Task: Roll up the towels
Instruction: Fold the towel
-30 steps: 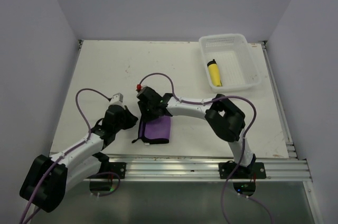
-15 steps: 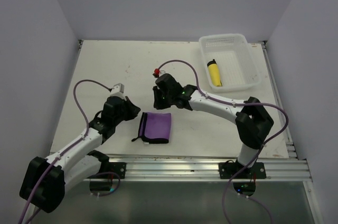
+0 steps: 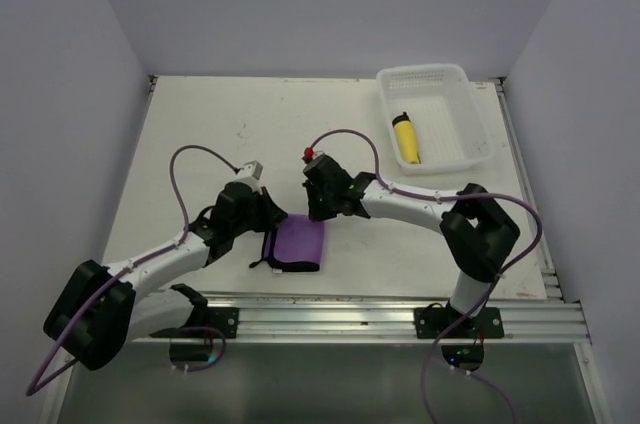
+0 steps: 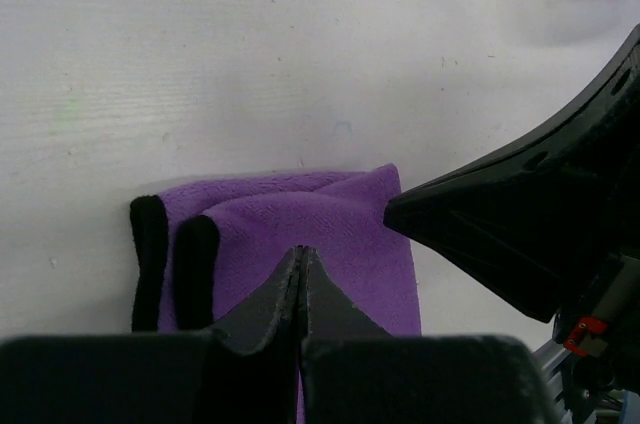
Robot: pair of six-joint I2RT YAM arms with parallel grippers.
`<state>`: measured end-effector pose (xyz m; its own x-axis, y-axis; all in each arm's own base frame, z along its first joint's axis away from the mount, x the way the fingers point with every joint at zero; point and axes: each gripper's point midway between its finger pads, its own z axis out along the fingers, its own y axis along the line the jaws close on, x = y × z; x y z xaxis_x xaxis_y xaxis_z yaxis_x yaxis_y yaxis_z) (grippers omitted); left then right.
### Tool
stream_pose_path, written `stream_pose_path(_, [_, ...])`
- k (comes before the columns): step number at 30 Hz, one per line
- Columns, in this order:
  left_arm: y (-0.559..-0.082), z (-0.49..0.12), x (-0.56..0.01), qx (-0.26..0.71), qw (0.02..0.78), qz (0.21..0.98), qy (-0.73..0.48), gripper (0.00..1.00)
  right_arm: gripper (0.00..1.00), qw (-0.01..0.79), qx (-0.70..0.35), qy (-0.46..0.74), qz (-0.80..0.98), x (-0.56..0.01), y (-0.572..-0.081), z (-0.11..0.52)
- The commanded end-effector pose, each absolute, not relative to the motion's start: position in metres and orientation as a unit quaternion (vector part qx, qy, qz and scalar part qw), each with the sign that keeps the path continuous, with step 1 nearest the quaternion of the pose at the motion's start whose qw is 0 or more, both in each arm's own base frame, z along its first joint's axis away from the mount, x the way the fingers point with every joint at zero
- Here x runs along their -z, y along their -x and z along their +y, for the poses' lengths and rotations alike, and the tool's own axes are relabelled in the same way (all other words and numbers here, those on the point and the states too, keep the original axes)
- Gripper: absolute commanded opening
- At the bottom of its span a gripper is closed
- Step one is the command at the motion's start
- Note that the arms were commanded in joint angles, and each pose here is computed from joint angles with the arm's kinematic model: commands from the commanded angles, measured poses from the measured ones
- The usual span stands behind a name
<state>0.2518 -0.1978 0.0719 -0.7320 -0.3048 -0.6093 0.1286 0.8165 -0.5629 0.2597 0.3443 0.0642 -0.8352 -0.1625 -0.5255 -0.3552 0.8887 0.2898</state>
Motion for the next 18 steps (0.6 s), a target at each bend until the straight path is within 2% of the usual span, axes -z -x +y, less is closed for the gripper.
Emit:
stream_pose_path(1, [-0.261,-0.210,-0.088,0.320,0.388,0.864,0.034,0.00,0.00,0.282,-0.197,0.121,0.931,-0.079,-0.268,0.339])
stream_pose_path(7, [-0.254,-0.202,-0.059,0.298,0.364,0.881,0.049,0.00,0.00,0.271,-0.192,0.116,0.936,-0.064,-0.264,0.334])
stream_pose_path(13, [-0.257,-0.183,-0.025,0.228,0.344,0.908,0.073,0.00,0.00,0.258,-0.185,0.116,0.941,-0.046,-0.261,0.331])
stream_pose_path(18, [-0.254,-0.171,-0.021,0.206,0.350,0.909,0.092,0.00,0.00,0.255,-0.180,0.116,0.943,-0.042,-0.261,0.329])
